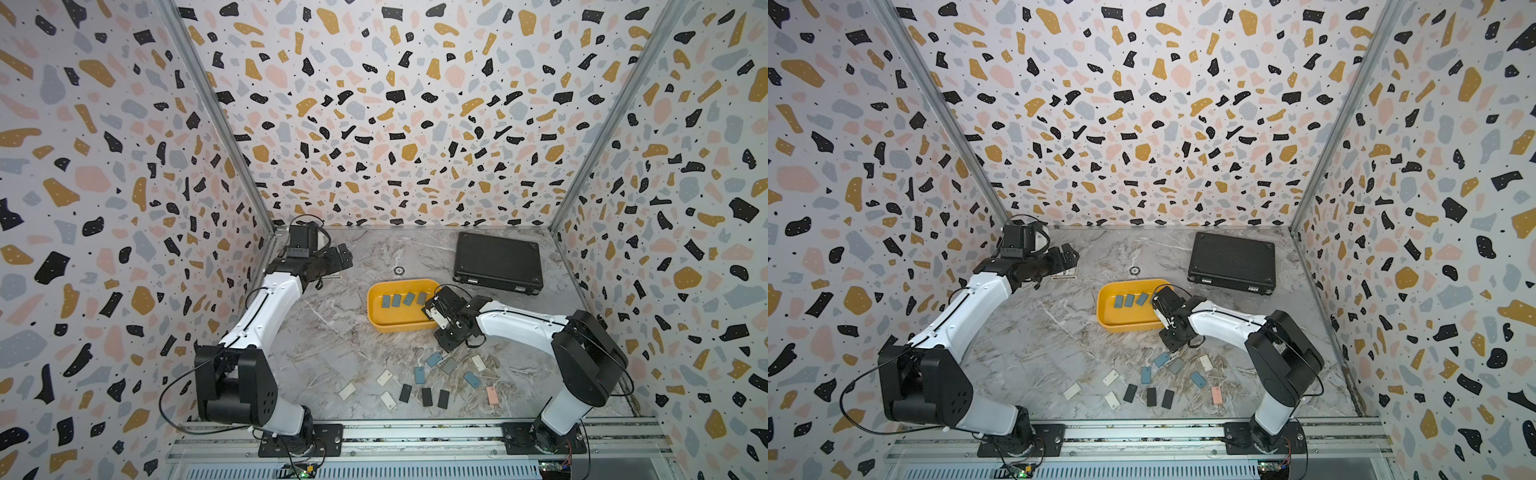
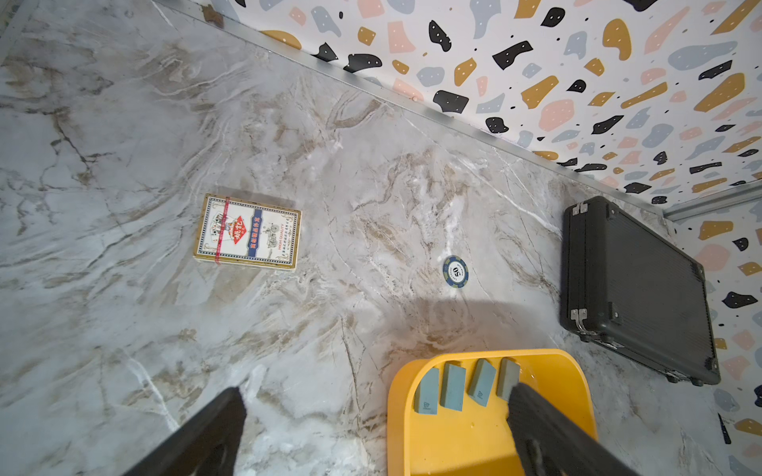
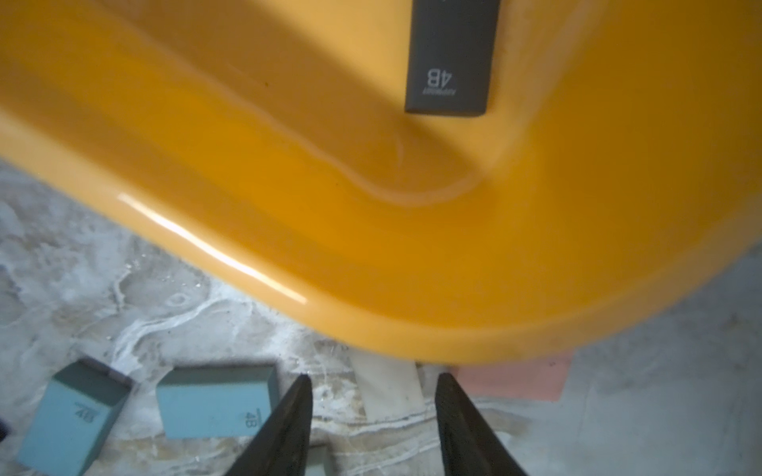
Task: Put the eraser in the storage box
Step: Pick up the eraser from the center of the board.
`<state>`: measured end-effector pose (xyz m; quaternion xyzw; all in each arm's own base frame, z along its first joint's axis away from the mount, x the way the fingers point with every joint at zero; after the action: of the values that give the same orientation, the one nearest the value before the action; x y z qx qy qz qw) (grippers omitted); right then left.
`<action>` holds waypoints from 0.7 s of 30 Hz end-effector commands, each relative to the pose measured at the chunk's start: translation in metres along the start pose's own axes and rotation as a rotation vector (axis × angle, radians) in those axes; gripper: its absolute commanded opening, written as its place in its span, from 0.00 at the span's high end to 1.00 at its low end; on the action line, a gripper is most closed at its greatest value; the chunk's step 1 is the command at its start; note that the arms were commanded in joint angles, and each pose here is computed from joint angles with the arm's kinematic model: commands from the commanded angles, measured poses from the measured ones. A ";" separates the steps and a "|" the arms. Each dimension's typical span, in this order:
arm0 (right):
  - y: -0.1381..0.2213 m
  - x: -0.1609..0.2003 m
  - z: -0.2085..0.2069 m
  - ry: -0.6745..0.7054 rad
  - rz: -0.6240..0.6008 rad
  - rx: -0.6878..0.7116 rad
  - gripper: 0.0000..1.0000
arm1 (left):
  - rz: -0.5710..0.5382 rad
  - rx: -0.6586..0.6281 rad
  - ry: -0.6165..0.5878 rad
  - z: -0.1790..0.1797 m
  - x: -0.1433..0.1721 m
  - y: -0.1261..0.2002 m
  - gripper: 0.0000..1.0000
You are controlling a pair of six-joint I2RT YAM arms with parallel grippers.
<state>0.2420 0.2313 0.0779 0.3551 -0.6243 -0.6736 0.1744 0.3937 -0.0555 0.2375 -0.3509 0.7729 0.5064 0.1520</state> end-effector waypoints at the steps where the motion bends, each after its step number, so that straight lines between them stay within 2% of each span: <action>1: -0.002 -0.004 -0.001 0.011 -0.003 0.014 0.49 | -0.044 0.026 -0.003 -0.003 -0.007 0.009 0.01; 11: -0.014 -0.001 0.001 0.012 0.023 0.000 0.52 | -0.048 0.028 -0.004 -0.004 -0.007 0.010 0.01; 21: -0.014 0.002 0.001 0.008 0.031 0.004 0.71 | -0.054 0.030 -0.006 -0.004 -0.008 0.012 0.00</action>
<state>0.2449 0.2341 0.0617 0.3478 -0.6284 -0.6713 0.1828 0.3921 -0.0553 0.2410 -0.3546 0.7720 0.5036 0.1570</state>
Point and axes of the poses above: each gripper's point midway between its finger pads, its own y axis back along the fingers, its own z axis along the line the jaws close on, x = y × z, the point moved 4 cm from there along y, back along the fingers, and after that the axes turned 5 degrees about y, right-handed, at the moved point
